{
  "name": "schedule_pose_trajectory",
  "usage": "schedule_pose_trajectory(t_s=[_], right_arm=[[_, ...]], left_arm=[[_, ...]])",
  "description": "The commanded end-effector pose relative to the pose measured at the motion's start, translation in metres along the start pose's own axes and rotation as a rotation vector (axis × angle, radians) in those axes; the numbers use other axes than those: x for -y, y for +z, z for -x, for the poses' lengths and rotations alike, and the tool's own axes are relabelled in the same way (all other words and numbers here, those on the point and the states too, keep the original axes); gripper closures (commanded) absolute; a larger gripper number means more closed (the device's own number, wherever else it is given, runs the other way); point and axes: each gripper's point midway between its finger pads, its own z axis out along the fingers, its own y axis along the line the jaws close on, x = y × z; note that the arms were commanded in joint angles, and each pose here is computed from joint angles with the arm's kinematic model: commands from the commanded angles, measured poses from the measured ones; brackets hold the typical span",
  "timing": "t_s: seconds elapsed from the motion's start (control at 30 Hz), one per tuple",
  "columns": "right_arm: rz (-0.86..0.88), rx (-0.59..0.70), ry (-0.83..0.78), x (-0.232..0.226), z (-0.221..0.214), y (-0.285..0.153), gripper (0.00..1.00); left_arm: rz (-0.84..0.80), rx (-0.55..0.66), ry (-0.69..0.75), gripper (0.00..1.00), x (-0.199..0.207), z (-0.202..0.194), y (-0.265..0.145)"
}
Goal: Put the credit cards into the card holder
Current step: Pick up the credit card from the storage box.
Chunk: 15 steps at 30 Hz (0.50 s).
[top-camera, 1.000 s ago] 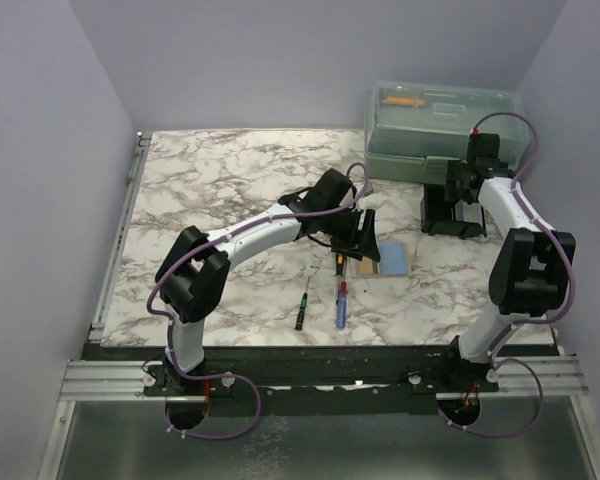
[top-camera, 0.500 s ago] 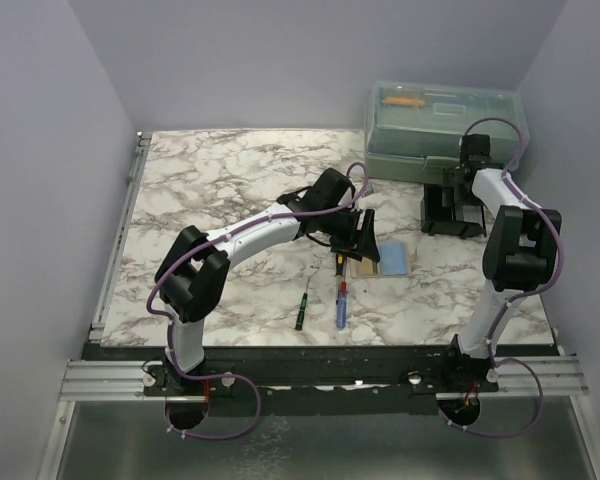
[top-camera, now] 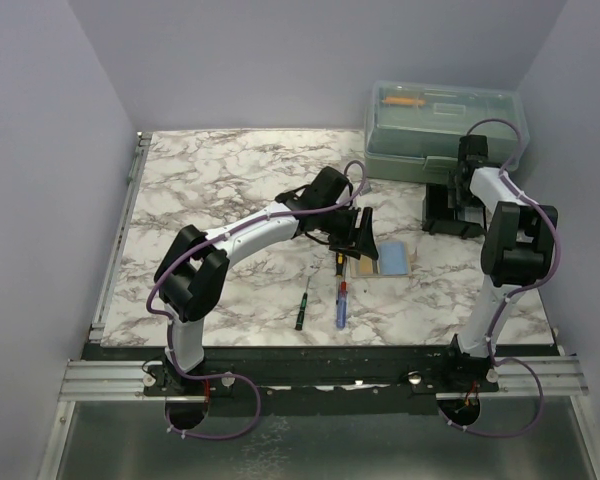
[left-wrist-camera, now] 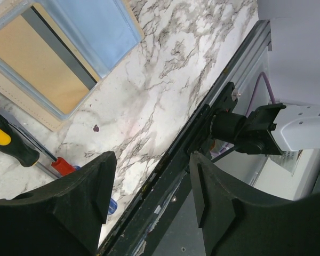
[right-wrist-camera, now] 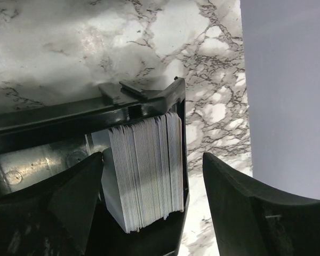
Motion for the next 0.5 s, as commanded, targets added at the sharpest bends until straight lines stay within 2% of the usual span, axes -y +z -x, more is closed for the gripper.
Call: schedule_pose_trajectory(t_s=[0.0, 0.13, 0.37, 0.47], right_arm=[[-0.067, -0.032, -0.007, 0.014, -0.003, 0.0, 0.3], [-0.09, -0.026, -0.004, 0.02, -0.001, -0.005, 0.42], [-0.092, -0.001, 0.002, 0.025, 0.003, -0.014, 0.52], [-0.094, -0.007, 0.001, 0.025, 0.002, -0.014, 0.6]], left_arm=[[-0.024, -0.005, 0.019, 0.36, 0.004, -0.002, -0.003], [-0.026, -0.007, 0.019, 0.36, 0.004, -0.002, -0.003], [-0.027, -0.008, 0.018, 0.36, 0.004, -0.002, -0.002], [-0.027, -0.007, 0.017, 0.36, 0.004, -0.002, -0.003]])
